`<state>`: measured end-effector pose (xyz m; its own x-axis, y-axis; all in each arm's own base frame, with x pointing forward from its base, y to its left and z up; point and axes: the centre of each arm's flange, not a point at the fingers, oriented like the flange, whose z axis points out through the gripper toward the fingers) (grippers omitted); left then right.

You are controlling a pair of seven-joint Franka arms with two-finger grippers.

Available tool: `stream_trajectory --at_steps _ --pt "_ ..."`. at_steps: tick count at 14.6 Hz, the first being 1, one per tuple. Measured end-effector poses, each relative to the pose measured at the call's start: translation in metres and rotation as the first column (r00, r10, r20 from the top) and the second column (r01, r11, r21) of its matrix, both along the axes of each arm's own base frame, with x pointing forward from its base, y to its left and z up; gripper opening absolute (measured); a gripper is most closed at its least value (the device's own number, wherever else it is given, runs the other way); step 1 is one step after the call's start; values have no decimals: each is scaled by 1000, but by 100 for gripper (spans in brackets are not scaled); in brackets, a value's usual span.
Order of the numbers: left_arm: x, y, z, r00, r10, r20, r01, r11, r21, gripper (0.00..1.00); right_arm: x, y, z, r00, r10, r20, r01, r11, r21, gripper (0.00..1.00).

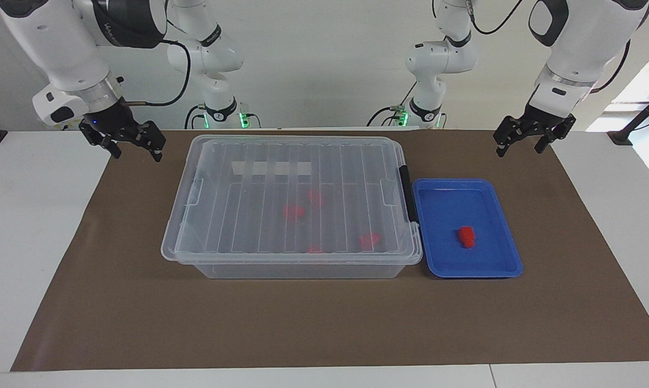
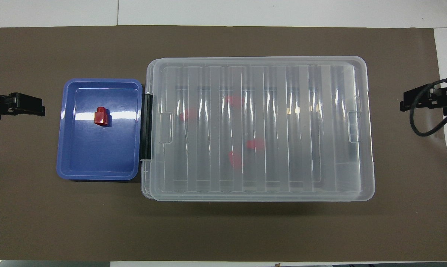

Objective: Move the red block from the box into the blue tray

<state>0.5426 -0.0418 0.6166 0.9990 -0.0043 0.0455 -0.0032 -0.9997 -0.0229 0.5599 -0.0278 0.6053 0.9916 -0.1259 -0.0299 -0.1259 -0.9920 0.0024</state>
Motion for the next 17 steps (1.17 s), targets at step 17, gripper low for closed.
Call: stream_trajectory --at_steps 17 --pt "0 0 0 1000 0 0 0 1000 0 100 0 1 -4 1000 2 -10 -2 1000 0 100"
